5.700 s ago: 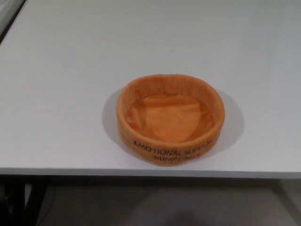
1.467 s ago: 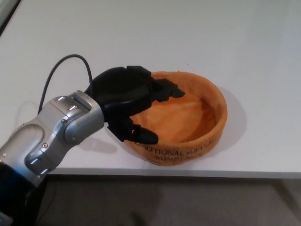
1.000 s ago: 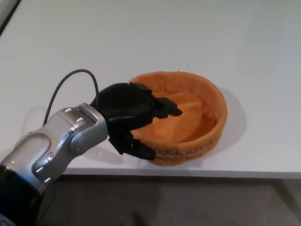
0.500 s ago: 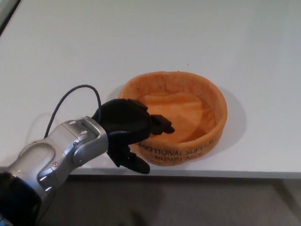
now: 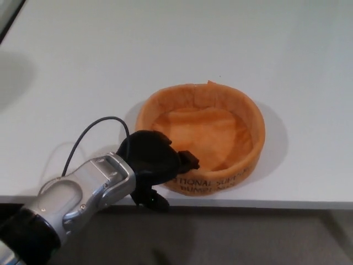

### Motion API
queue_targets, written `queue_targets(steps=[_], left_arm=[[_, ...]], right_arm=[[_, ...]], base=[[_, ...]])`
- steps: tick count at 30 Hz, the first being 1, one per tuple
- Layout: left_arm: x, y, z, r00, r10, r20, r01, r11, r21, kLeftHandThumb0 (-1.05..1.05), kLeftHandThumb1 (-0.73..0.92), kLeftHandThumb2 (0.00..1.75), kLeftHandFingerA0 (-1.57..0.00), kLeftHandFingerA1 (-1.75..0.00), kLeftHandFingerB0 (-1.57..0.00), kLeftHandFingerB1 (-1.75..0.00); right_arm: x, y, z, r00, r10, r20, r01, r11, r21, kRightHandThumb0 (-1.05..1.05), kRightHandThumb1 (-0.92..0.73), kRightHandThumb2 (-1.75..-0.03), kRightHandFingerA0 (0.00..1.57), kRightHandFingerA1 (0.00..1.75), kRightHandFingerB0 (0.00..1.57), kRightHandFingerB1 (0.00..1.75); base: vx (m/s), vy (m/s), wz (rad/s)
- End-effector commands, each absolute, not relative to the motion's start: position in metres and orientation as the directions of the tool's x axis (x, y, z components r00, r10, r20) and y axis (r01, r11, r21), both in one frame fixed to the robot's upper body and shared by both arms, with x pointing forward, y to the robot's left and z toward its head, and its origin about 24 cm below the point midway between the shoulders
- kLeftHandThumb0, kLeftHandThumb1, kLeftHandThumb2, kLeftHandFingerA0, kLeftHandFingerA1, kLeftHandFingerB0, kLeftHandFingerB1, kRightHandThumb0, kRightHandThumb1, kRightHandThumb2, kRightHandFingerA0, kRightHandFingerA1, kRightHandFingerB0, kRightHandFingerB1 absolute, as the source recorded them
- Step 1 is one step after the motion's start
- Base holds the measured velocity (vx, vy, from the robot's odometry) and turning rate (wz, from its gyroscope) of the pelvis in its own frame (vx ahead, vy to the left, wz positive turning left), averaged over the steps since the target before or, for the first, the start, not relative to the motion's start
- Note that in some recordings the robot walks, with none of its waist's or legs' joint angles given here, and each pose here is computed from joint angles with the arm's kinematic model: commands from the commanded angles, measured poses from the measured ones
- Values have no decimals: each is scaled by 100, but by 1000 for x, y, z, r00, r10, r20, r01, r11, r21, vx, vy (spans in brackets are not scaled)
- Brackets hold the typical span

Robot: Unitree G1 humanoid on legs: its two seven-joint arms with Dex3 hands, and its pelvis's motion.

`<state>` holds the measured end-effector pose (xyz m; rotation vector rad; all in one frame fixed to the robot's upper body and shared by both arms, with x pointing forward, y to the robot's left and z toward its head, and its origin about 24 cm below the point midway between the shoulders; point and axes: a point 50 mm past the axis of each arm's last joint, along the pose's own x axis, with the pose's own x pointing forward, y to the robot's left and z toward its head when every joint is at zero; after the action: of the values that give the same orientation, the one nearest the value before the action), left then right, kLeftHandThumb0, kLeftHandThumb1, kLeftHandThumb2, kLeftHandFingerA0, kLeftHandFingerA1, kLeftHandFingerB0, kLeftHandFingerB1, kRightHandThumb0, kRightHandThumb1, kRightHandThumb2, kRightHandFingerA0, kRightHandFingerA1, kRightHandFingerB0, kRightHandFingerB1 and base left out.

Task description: A soft plate is kept in the center of the table close to the robot and the robot uses its left hand to pick up the plate, turns it upside down and places it back on the table

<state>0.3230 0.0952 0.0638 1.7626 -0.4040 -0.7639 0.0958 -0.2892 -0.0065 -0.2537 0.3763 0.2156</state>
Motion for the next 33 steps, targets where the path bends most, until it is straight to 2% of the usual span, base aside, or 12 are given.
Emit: queue_targets(steps=[1, 3, 5, 8, 11, 15, 16, 17, 23, 24, 27, 33], left_arm=[[340, 106, 64, 827, -519, -217, -4, -391, 920, -66, 69, 62, -54, -39, -51, -37], [344, 104, 71, 836, -513, -195, -45, -418, 907, -66, 68, 61, -67, -49, -59, -41], [344, 99, 75, 834, -532, -147, -94, -399, 912, -43, 56, 57, -90, -143, -84, -94], [347, 99, 78, 830, -544, -123, -119, -388, 914, -35, 54, 60, -97, -164, -83, -120], [347, 101, 79, 809, -578, -107, -180, -417, 891, -41, 34, 82, -132, -141, -95, -109], [345, 103, 78, 788, -610, -84, -236, -425, 874, -48, 51, 59, -103, -170, -85, -145], [344, 104, 78, 782, -616, -92, -244, -438, 865, -50, 52, 60, -102, -171, -84, -147], [343, 105, 77, 784, -613, -97, -223, -424, 878, -45, 37, 81, -131, -145, -93, -118], [343, 110, 78, 791, -598, -131, -162, -412, 897, -42, 54, 59, -96, -175, -78, -153], [343, 111, 78, 786, -602, -143, -146, -405, 902, -39, 57, 57, -94, -175, -74, -153], [341, 112, 79, 782, -607, -141, -89, -332, 939, -41, 40, 83, -125, -142, -94, -123], [343, 98, 86, 852, -457, -257, 310, 45, 950, -30, 62, 58, -80, -175, -69, -161]], right_arm=[[102, -293, -3, 910, 162, -382, -255, 944, -207, -79, -89, -68, 33, 40, 25, 31], [105, -293, -3, 912, 164, -375, -256, 943, -210, -76, -90, -68, 34, 40, 26, 30], [98, -294, -3, 903, 170, -395, -268, 941, -207, -78, -89, -68, 35, 40, 27, 31], [99, -294, -2, 904, 167, -393, -264, 942, -208, -78, -89, -68, 34, 39, 26, 30], [99, -294, -2, 902, 168, -397, -270, 939, -215, -78, -90, -68, 35, 39, 26, 30], [97, -296, -2, 898, 167, -406, -273, 936, -220, -78, -90, -68, 36, 39, 26, 30], [97, -296, -2, 898, 166, -409, -275, 935, -224, -77, -72, -106, 29, 51, 20, 44], [97, -295, -2, 895, 173, -410, -282, 934, -221, -78, -90, -68, 36, 40, 25, 30], [98, -294, -2, 894, 175, -413, -286, 931, -226, -78, -72, -106, 29, 51, 19, 45], [98, -294, -2, 894, 179, -410, -290, 930, -227, -78, -91, -68, 36, 40, 25, 31], [98, -294, -3, 894, 178, -412, -290, 930, -226, -77, -72, -106, 29, 52, 19, 45], [102, -295, -2, 896, 178, -408, -287, 931, -225, -78, -90, -68, 37, 40, 25, 30]], base=[[0, 0, 0], [0, 0, 0], [0, 0, 0], [0, 0, 0], [0, 0, 0], [0, 0, 0], [0, 0, 0], [0, 0, 0], [0, 0, 0], [0, 0, 0], [0, 0, 0], [0, 0, 0]])
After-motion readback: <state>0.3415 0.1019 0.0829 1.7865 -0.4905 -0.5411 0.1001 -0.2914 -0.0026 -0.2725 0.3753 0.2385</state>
